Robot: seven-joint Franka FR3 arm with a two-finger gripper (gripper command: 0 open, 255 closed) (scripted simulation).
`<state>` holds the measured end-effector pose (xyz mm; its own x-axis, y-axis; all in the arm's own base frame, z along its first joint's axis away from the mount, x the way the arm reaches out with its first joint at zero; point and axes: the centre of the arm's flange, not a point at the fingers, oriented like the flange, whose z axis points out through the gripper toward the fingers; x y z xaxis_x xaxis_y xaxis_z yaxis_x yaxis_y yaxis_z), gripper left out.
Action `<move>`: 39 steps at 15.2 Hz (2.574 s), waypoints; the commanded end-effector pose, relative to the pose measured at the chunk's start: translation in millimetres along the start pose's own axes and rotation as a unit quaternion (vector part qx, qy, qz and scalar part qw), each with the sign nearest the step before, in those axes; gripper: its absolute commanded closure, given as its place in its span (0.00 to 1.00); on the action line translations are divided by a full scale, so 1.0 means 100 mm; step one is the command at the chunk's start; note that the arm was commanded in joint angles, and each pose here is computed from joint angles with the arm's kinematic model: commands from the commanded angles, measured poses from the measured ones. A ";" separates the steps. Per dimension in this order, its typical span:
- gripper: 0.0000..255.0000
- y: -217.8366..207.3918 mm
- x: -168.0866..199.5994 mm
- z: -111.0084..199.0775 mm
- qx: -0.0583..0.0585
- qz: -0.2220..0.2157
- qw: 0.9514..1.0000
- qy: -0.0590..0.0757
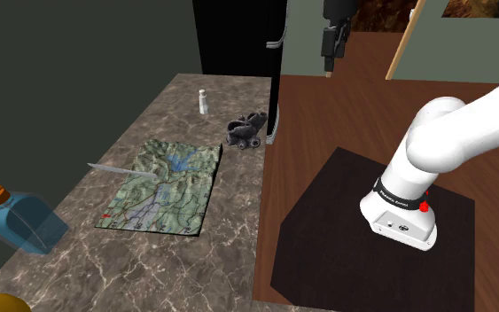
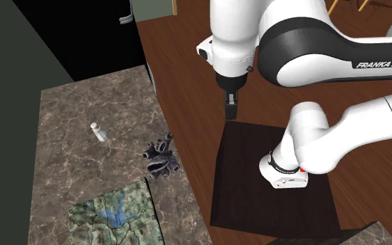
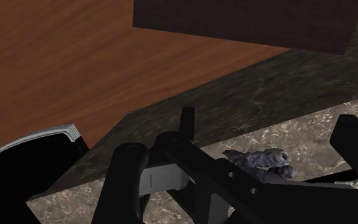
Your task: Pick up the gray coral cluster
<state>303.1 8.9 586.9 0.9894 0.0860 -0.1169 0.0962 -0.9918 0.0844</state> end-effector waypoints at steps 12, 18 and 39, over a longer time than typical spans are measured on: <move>0.00 -0.50 0.83 0.84 0.040 0.244 0.967 0.057; 0.00 -0.60 1.40 1.24 0.061 0.371 0.923 0.087; 1.00 -0.59 2.09 2.03 0.082 0.500 0.854 0.118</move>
<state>482.5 66.4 357.8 0.5633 -0.8147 0.1378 -0.8073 -0.5782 -0.1182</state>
